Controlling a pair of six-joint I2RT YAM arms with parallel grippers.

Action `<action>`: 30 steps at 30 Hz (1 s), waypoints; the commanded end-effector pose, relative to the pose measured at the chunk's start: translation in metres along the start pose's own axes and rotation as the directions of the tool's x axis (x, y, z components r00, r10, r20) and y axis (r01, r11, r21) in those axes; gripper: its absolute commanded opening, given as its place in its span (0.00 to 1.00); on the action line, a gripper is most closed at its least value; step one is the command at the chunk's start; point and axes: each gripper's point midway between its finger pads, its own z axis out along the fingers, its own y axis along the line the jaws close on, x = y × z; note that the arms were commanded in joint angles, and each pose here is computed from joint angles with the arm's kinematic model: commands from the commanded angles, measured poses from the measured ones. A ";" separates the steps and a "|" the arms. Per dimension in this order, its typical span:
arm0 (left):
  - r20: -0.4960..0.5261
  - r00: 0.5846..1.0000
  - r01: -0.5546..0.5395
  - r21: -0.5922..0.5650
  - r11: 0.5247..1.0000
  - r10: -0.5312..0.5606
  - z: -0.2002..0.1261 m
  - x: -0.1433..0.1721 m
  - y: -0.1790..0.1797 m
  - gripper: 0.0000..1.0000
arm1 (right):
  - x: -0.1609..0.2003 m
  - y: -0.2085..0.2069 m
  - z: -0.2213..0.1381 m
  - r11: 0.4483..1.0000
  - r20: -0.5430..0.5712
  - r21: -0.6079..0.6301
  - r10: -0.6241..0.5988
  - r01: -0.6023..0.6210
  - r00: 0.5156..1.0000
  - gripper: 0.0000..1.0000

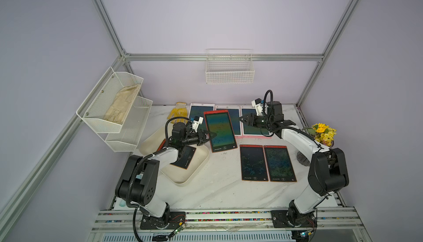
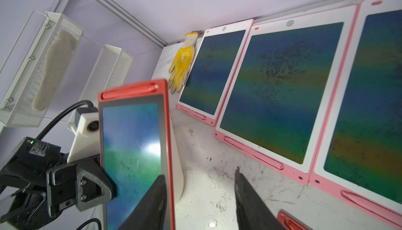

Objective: Take out the writing tablet from the storage box
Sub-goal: Pick up the writing tablet from the storage box, then place the writing tablet at the center of the board.

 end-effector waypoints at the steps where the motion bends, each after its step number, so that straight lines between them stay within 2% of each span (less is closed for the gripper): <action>1: -0.079 0.990 -0.121 -0.044 0.992 0.117 0.007 0.010 -0.030 0.00 | -0.005 0.007 -0.012 1.000 0.035 0.019 -0.011 0.011 0.999 0.53; 7: -0.163 0.986 -0.057 -0.221 0.974 0.021 0.015 0.040 -0.001 0.00 | -0.004 0.011 -0.021 1.000 0.043 0.026 -0.015 0.014 0.999 0.53; 11: -0.205 0.978 -0.032 -0.288 0.957 -0.029 0.021 0.056 0.018 0.00 | -0.003 0.013 -0.025 0.999 0.044 0.032 -0.018 0.016 0.999 0.53; 17: -0.245 0.969 -0.043 -0.315 0.948 -0.038 0.036 0.064 0.023 0.00 | 0.003 0.012 -0.027 0.999 0.039 0.034 -0.019 0.018 0.999 0.53; 26: -0.265 0.955 0.019 -0.394 0.919 -0.133 0.042 0.074 0.044 0.00 | 0.009 0.010 -0.027 0.999 0.030 0.034 -0.024 0.023 0.999 0.53; 30: -0.269 0.950 0.032 -0.426 0.904 -0.160 0.042 0.077 0.052 0.07 | 0.013 0.007 -0.025 0.999 0.021 0.034 -0.020 0.020 1.000 0.53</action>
